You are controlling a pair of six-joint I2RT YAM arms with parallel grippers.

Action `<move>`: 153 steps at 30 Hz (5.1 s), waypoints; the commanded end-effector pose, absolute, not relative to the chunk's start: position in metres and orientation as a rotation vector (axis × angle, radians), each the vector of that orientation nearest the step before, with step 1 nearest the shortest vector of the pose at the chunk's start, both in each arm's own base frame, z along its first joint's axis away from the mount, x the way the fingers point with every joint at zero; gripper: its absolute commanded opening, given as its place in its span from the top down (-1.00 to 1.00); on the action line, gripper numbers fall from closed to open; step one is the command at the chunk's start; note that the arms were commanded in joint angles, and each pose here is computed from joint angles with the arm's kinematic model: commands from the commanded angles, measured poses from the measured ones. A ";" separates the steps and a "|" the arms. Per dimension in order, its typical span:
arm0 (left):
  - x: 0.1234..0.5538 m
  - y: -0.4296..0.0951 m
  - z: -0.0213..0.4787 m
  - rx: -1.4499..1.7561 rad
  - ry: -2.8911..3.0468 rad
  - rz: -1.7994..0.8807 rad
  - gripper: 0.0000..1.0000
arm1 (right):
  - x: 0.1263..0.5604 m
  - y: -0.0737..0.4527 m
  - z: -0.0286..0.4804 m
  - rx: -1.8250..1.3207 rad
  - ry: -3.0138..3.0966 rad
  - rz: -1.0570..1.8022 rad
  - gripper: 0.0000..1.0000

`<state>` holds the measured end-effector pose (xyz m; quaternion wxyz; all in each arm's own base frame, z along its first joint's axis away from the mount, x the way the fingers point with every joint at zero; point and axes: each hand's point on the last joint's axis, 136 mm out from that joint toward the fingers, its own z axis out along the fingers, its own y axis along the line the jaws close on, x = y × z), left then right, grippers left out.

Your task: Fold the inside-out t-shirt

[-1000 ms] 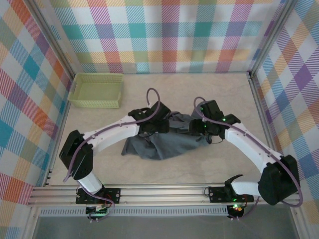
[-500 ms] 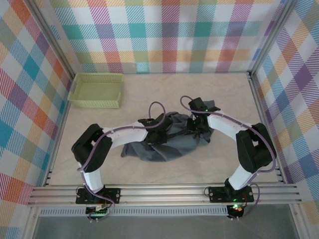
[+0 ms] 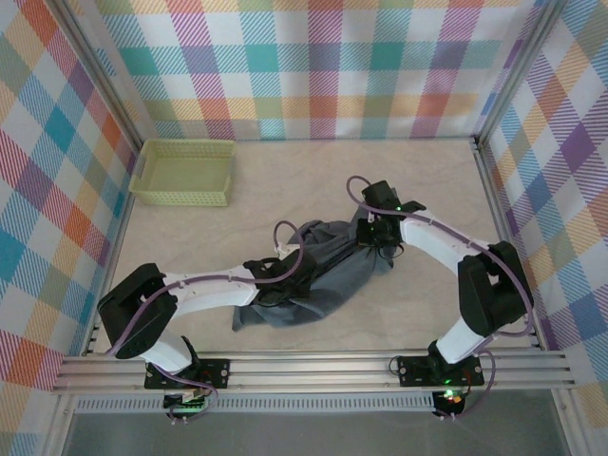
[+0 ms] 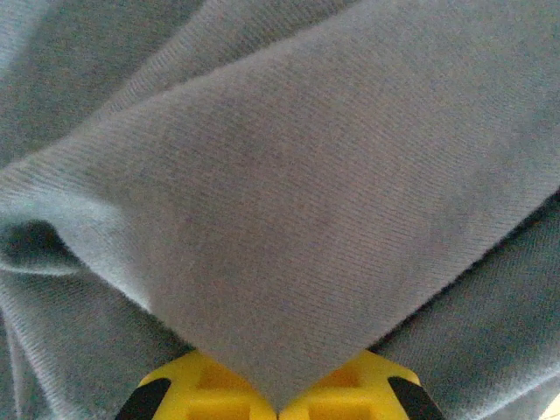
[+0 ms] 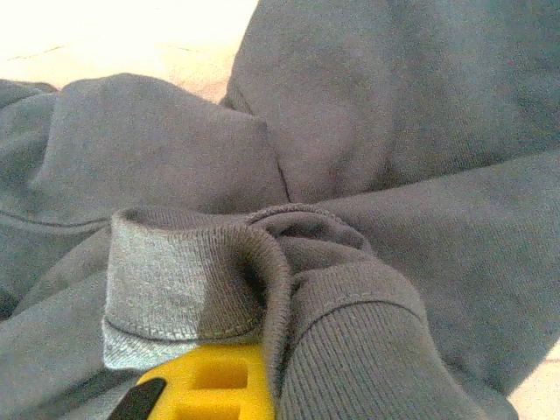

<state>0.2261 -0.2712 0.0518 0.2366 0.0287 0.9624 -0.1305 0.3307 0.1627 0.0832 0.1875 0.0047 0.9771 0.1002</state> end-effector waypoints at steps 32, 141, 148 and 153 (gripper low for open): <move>0.273 -0.276 0.065 0.126 2.606 -0.138 -0.04 | 0.203 0.167 0.036 0.131 2.873 0.310 0.40; 0.226 -0.298 0.150 0.287 2.295 -0.470 0.81 | 0.240 0.241 0.188 -0.309 2.476 0.515 1.00; 0.225 -0.300 0.147 0.284 2.292 -0.500 0.59 | 0.237 0.249 0.186 -0.319 2.485 0.566 1.00; 0.227 -0.303 0.145 0.292 2.299 -0.497 0.56 | 0.236 0.249 0.183 -0.324 2.493 0.568 1.00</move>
